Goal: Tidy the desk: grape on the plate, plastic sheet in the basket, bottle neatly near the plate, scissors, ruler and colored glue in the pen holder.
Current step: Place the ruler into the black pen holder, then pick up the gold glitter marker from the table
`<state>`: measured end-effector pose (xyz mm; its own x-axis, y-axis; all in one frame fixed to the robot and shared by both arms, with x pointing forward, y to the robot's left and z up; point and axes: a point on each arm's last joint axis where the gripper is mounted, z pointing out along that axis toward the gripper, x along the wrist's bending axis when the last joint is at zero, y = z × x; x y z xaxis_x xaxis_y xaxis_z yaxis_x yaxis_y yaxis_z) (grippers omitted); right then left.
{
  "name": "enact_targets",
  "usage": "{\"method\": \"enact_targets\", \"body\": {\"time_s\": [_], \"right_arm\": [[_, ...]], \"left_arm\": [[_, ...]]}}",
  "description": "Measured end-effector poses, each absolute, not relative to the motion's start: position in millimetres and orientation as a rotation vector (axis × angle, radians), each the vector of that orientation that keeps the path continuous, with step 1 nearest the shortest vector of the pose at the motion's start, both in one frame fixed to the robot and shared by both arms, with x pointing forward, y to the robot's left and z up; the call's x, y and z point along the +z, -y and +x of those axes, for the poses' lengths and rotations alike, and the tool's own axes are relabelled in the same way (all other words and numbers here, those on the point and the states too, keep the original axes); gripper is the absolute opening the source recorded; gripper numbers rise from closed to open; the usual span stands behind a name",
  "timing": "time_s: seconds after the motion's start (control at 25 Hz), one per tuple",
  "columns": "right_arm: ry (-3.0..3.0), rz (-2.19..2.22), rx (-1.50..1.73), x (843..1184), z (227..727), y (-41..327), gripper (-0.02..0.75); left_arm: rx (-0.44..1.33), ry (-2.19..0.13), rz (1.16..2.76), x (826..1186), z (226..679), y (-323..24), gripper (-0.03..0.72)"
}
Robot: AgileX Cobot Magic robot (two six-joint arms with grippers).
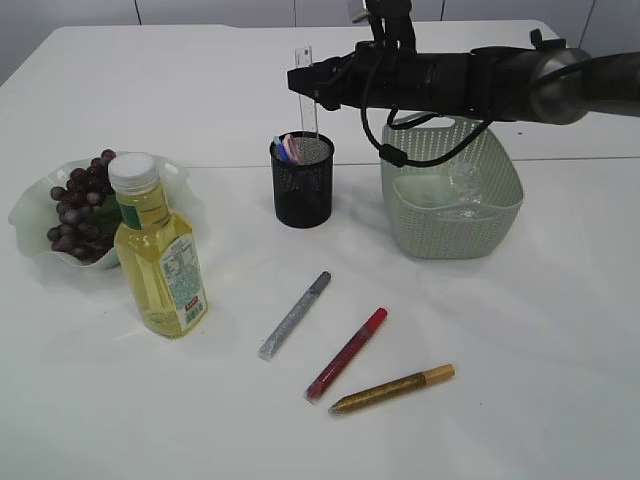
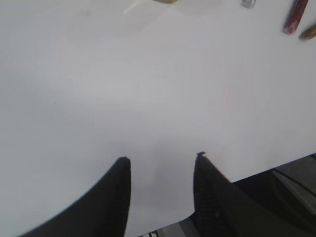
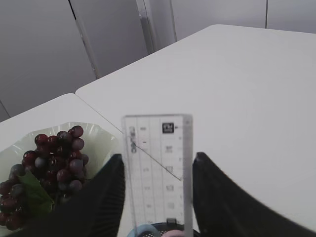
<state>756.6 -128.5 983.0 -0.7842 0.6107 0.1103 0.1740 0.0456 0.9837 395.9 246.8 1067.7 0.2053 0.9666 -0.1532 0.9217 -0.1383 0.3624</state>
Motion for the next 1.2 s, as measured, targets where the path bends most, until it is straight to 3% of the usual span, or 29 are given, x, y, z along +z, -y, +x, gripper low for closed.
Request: {"method": "enact_targets", "body": {"time_s": [0.2,0.48,0.84,1.2], "right_arm": [[-1.992,0.797,1.800,983.2,756.6,129.5,0.411],[-2.044,0.873,1.761,1006.1,750.3,134.5,0.427],[-2.335,1.362,1.270,1073.9,698.4,152.8,0.396],[-2.504,1.549,0.792,1117.2,637.4,167.3,0.393]], "left_arm": [[0.164,-1.762,2.111,1067.7,395.9,-246.8,0.312],[0.162,-1.762,2.110,1067.7,395.8,-246.7,0.312],[0.159,-1.763,2.110,1067.7,395.6,-246.6,0.311],[0.159,-1.763,2.110,1067.7,395.6,-246.6,0.310]]}}
